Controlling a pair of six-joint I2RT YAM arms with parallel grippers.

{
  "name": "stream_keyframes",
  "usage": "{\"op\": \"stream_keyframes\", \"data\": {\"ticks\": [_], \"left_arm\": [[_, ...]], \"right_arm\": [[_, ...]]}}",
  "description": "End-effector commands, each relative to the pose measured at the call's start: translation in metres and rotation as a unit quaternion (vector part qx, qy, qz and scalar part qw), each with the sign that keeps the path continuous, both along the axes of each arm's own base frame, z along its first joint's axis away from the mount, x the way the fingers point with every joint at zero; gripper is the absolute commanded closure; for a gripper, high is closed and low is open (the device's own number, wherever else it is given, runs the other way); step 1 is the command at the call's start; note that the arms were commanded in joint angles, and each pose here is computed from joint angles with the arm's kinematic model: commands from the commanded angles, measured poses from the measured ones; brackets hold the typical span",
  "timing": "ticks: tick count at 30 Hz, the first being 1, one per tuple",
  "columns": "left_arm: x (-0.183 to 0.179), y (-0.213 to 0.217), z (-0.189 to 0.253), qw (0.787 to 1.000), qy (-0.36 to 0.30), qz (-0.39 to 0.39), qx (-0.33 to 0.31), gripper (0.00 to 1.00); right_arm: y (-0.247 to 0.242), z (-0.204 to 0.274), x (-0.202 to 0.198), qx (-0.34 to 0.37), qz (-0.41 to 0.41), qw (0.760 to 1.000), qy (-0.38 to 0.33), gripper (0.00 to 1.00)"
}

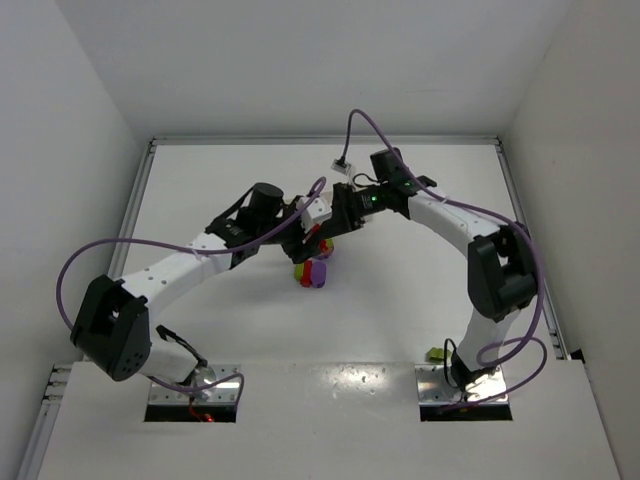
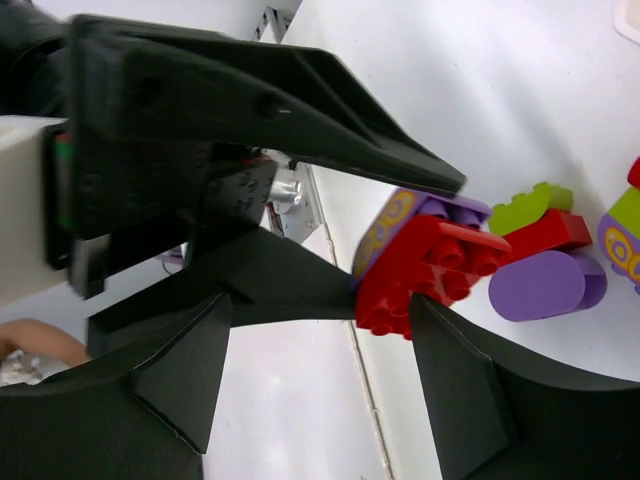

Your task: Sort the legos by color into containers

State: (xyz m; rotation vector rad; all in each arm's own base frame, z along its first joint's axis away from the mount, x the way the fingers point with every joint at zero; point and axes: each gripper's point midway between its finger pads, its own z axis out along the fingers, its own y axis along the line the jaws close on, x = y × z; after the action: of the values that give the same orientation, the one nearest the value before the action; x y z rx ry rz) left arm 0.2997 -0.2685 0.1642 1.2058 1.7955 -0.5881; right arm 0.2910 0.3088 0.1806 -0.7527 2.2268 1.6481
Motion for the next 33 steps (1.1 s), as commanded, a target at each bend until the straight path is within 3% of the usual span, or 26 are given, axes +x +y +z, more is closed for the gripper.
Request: {"op": "stream_keyframes", "data": {"ticks": [1, 18, 25, 26, 27, 30, 33], "left_arm": [[0.011, -0.019, 0.041, 0.998, -0.053, -0.01, -0.039, 0.97], [0.008, -0.024, 0.077, 0.994, -0.085, -0.006, -0.065, 0.97], [0.004, -0.021, 0.084, 0.993, -0.093, -0.006, -0.07, 0.97], [0.004, -0.021, 0.084, 0.993, -0.093, -0.006, -0.07, 0.97], [0.004, -0.021, 0.084, 0.993, -0.093, -0.006, -0.07, 0.97], [0.004, -0.021, 0.084, 0.993, -0.093, -0.006, -0.07, 0.97], [0.006, -0.022, 0.082, 0.993, -0.093, -0.006, -0.07, 0.97]], "right_arm": [[0.002, 0.0, 0.006, 0.014, 0.0, 1.0, 0.003, 0.28], [-0.007, -0.006, 0.027, 0.014, -0.034, 0.999, 0.018, 0.28], [-0.021, -0.005, 0.036, -0.002, -0.057, 0.998, -0.006, 0.25], [-0.021, -0.005, 0.032, 0.006, -0.048, 0.999, -0.002, 0.27], [-0.02, -0.002, 0.032, 0.012, -0.044, 0.999, -0.006, 0.37], [-0.014, 0.005, 0.026, 0.029, -0.027, 0.999, -0.006, 0.53], [-0.007, 0.014, 0.024, 0.049, -0.011, 0.999, -0.007, 0.54]]}}
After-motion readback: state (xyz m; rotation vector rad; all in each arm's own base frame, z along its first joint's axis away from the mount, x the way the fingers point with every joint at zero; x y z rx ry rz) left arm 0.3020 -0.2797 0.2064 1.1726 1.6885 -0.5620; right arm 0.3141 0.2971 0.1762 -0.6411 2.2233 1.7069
